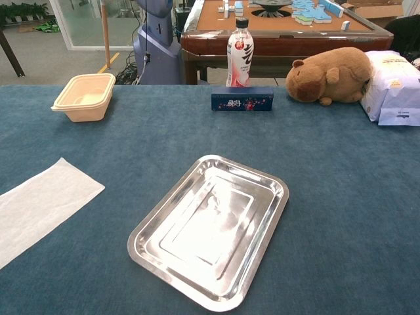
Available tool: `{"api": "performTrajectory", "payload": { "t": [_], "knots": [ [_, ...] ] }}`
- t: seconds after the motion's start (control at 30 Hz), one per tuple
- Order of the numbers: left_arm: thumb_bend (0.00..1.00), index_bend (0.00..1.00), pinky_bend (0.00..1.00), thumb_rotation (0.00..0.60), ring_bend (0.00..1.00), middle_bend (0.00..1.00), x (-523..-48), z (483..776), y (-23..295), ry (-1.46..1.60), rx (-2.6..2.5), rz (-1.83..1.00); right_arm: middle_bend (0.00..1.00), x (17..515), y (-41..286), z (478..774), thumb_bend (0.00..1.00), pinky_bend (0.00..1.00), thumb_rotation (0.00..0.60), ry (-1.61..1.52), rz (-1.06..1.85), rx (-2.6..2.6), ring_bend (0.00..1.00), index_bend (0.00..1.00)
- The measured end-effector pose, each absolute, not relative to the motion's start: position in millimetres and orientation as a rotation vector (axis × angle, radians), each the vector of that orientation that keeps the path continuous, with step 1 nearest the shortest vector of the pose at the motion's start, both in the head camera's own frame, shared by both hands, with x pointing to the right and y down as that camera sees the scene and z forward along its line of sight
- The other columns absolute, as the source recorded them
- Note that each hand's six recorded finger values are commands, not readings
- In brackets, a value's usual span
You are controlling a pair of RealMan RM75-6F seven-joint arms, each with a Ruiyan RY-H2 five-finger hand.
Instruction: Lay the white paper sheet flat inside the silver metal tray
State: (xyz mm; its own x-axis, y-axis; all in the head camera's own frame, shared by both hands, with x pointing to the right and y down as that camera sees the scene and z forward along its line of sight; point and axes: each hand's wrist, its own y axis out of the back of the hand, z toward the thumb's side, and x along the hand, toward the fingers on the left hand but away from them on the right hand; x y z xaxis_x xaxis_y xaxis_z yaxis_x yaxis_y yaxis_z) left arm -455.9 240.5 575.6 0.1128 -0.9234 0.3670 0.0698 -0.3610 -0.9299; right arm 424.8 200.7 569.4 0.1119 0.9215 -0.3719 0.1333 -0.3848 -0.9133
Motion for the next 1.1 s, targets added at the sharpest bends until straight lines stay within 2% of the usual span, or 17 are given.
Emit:
{"api": "performTrajectory", "payload": {
  "t": [0.2,0.3,0.43,0.7,0.8,0.97,1.1],
  "knots": [
    [0.09,0.1,0.33,0.6,0.15,0.23,-458,573,242,0.893,-1.489,-1.402,0.49,421,202,570,0.06,0.42,0.6,-1.042,1.335,-1.671,0.39,0.48],
    [0.09,0.08,0.37,0.6,0.18,0.24,-458,572,242,0.897,-1.486,-1.398,0.49,420,201,574,0.06,0.42,0.6,-1.029,1.342,-1.681,0.4,0.48],
    [0.09,0.09,0.42,0.6,0.2,0.28,-454,573,242,0.883,-1.493,-1.379,0.49,421,201,572,0.06,0.42,0.6,-1.04,1.339,-1.681,0.39,0.48],
    [0.09,0.16,0.42,0.6,0.16,0.25,-437,580,247,0.794,-1.554,-1.275,0.49,424,203,558,0.06,0.42,0.6,-1.089,1.306,-1.664,0.4,0.48],
    [0.09,0.17,0.41,0.6,0.14,0.19,-432,585,249,0.74,-1.597,-1.238,0.49,425,204,553,0.06,0.42,0.6,-1.104,1.299,-1.658,0.4,0.48],
    [0.09,0.19,0.33,0.6,0.02,0.03,-425,596,250,0.623,-1.63,-1.197,0.49,428,206,552,0.06,0.42,0.6,-1.106,1.31,-1.645,0.39,0.48],
    [0.09,0.2,0.26,0.6,0.0,0.0,-423,609,253,0.531,-1.642,-1.198,0.49,429,207,551,0.06,0.42,0.6,-1.107,1.315,-1.638,0.39,0.48]
  ]
}}
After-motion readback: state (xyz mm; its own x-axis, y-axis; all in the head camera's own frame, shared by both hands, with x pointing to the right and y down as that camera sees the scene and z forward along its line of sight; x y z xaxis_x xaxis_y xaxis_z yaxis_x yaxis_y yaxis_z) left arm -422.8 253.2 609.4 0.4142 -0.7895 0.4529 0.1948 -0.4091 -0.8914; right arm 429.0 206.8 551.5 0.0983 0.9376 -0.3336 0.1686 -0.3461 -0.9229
